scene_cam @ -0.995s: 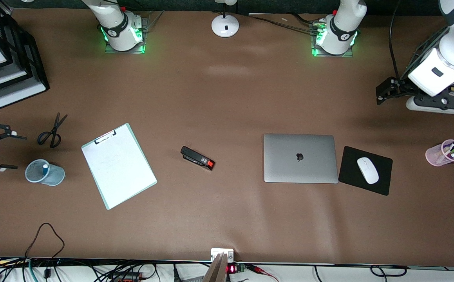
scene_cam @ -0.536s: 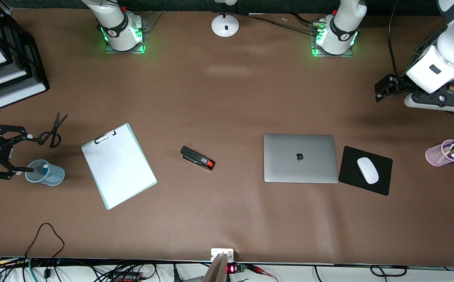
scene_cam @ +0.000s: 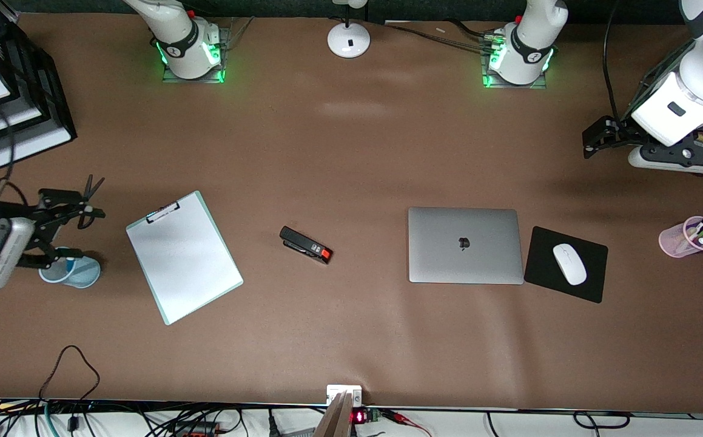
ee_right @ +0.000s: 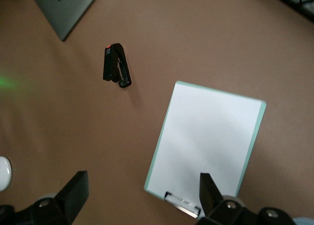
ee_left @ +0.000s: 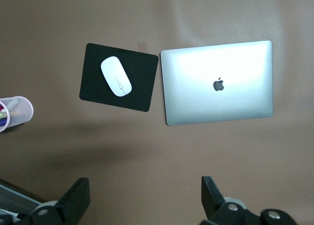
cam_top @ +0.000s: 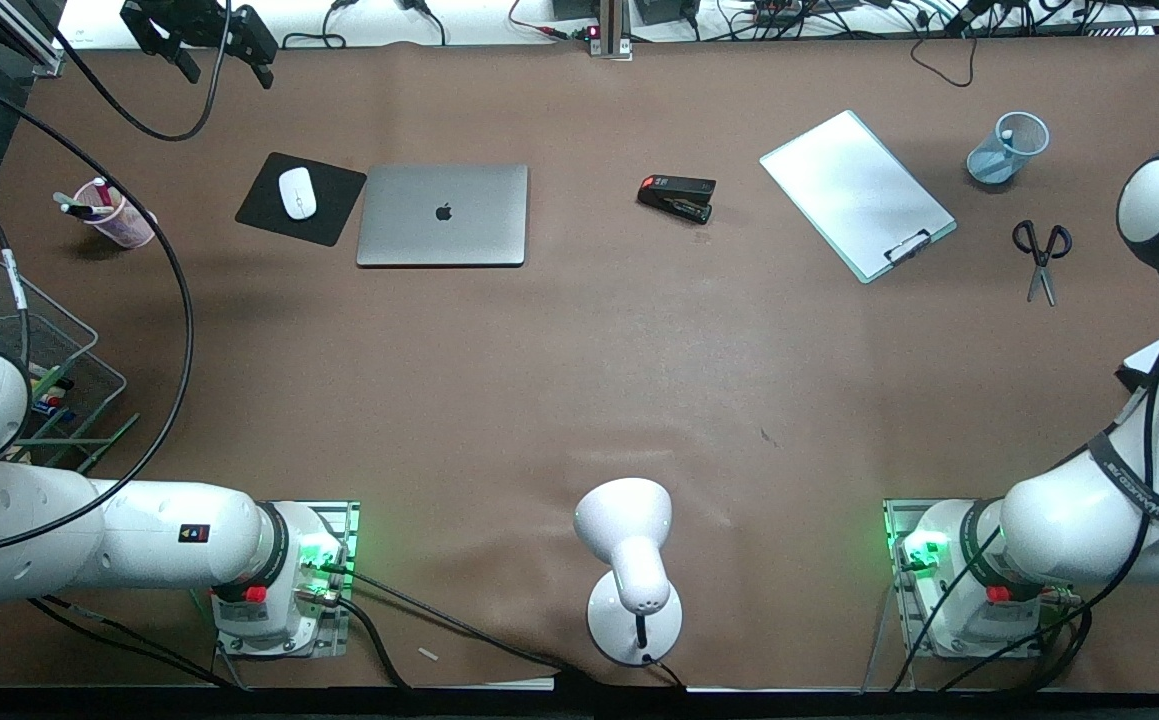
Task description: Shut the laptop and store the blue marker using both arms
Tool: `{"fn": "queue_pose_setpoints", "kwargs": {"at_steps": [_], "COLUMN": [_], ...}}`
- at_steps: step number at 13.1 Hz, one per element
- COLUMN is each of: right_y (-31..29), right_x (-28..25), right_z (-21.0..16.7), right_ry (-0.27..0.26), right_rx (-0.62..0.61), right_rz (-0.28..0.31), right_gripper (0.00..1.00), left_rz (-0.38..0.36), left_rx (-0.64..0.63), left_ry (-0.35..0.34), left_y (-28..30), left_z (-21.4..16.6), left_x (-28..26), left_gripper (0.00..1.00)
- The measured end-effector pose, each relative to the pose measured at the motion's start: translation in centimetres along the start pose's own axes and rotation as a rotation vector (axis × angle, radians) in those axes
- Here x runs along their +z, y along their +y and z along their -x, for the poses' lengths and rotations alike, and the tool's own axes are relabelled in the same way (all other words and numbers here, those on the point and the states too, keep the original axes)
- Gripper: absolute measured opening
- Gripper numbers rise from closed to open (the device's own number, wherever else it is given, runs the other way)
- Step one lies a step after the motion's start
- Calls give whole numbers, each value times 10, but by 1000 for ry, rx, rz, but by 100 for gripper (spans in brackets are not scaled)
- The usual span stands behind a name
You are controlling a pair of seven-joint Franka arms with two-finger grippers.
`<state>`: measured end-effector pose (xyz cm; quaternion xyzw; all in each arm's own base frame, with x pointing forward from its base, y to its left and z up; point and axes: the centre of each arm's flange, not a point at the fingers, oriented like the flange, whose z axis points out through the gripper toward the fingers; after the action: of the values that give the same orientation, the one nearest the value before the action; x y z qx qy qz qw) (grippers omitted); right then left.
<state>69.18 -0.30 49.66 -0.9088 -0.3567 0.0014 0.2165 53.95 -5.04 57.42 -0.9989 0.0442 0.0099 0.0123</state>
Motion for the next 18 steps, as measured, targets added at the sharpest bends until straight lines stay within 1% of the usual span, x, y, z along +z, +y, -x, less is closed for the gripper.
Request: {"fn": "queue_pose_setpoints", "kwargs": {"at_steps": [3, 5, 6, 9, 11, 13, 14, 15, 16, 17, 18], "right_y": [-39, -54, -58, -63, -63, -63, -59, -53, -44, -39, -39], "right_x": [8, 12, 14, 15, 8, -9, -23, -39, -53, -62, -65], "right_z": [-13, -12, -10, 3, 11, 21, 30, 44, 59, 75, 88], "right_ry": [-101, -155, -173, -223, -250, -244, -224, -191, -147, -118, -109], "right_rx": [245, 383, 441, 642, 717, 741, 758, 780, 795, 802, 800], "right_rz": [93, 162, 188, 242, 298, 350, 362, 369, 379, 383, 379], "right_gripper": [100, 100, 100, 100, 100, 100, 100, 100, 100, 100, 100], "left_rz": [0, 0, 0, 0, 0, 0, 0, 0, 0, 0, 0], "left_rx": [3, 3, 3, 2, 1, 1, 1, 0, 0, 1, 1], "left_ry": [0, 0, 0, 0, 0, 0, 0, 0, 0, 0, 0], "left_y": [2, 1, 1, 1, 0, 0, 0, 0, 0, 0, 0], "left_z": [0, 0, 0, 0, 0, 0, 0, 0, 0, 0, 0], "left_x": [0, 0, 0, 0, 0, 0, 0, 0, 0, 0, 0], "left_gripper": [100, 100, 100, 100, 100, 100, 100, 100, 100, 100, 100]}}
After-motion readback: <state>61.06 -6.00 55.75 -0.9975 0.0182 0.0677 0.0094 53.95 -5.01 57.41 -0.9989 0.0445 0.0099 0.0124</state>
